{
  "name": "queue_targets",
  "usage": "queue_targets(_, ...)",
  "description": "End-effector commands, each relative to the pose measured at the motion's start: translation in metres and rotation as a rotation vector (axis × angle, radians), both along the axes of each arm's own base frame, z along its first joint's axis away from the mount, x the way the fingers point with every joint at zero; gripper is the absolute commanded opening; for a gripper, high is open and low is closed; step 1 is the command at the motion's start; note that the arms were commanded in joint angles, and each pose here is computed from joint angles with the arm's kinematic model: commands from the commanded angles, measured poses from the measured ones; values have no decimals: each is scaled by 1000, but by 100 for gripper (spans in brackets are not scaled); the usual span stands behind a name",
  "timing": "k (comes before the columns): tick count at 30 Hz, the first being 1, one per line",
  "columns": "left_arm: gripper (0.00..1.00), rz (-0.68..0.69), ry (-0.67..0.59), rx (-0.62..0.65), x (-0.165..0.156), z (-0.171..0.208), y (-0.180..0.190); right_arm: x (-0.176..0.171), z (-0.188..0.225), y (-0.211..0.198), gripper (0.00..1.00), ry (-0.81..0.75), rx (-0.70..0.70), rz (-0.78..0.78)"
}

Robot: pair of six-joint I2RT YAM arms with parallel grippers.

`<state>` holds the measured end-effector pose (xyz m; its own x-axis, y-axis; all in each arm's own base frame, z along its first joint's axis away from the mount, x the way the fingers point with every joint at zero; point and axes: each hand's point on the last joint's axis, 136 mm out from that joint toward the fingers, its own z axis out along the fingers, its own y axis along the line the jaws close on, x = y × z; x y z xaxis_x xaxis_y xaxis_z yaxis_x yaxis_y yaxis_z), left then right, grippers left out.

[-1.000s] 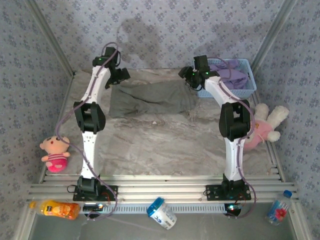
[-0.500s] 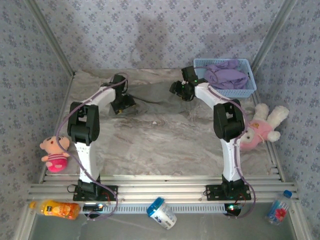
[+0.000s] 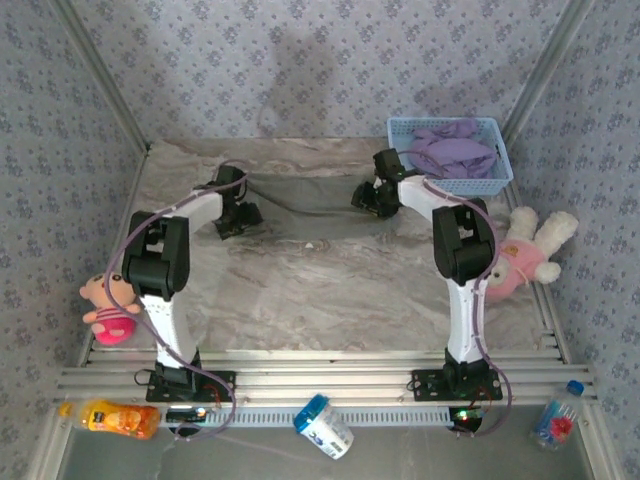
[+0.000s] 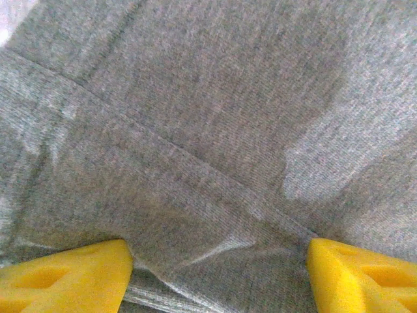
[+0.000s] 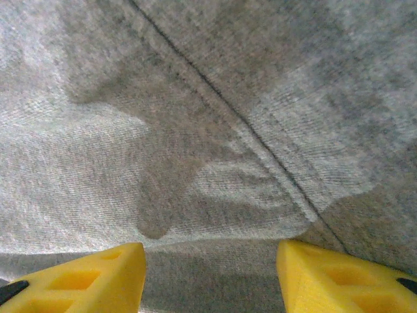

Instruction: Fold and stack the mixed laundry pile

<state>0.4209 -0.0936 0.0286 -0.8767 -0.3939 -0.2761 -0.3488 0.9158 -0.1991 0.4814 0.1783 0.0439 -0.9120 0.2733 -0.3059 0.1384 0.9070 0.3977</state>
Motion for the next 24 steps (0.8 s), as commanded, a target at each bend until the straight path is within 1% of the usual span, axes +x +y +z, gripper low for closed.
queue_targets(1, 74, 11, 223, 163, -77, -33, 31, -50, -28, -45, 58, 134, -145, -18)
queue_targets(5, 74, 25, 252, 199, -123, -29, 24, -98, -30, -42, 58, 188, -118, -15)
queue_targets(6, 75, 35, 246, 203, -131, -26, 22, -107, -27, -40, 59, 187, -108, -14)
queue_targets(7, 77, 41, 265, 214, -144, -23, 22, -126, -32, -42, 59, 215, -105, -12)
queue_targets(8, 79, 45, 263, 216, -149, -20, 21, -131, -29, -41, 60, 212, -90, -5)
queue_targets(10, 86, 51, 242, 216, -152, -8, 18, -140, -15, -35, 63, 186, -67, 43)
queue_targets(12, 90, 51, 206, 223, -146, 8, 16, -139, 8, -27, 66, 134, -66, 114)
queue_targets(14, 91, 56, 160, 224, -135, 25, 15, -135, 34, -15, 67, 68, -65, 199)
queue_targets(15, 89, 55, 138, 217, -130, 33, 13, -134, 44, -7, 67, 44, -62, 238)
queue_targets(16, 86, 51, 116, 207, -123, 38, 11, -125, 64, 4, 67, -8, -57, 282)
queue_targets(17, 81, 51, 99, 198, -117, 43, 9, -123, 72, 13, 67, -29, -54, 321)
queue_targets(20, 58, 53, 69, 156, -100, 50, 1, -111, 91, 46, 67, -100, -15, 424)
queue_targets(21, 50, 51, 62, 137, -95, 51, -3, -106, 93, 56, 67, -110, -4, 438)
queue_targets(23, 28, 40, 58, 101, -89, 50, -12, -93, 100, 81, 65, -142, 52, 458)
queue_targets(24, 17, 38, 63, 84, -88, 48, -17, -88, 101, 96, 62, -149, 77, 474)
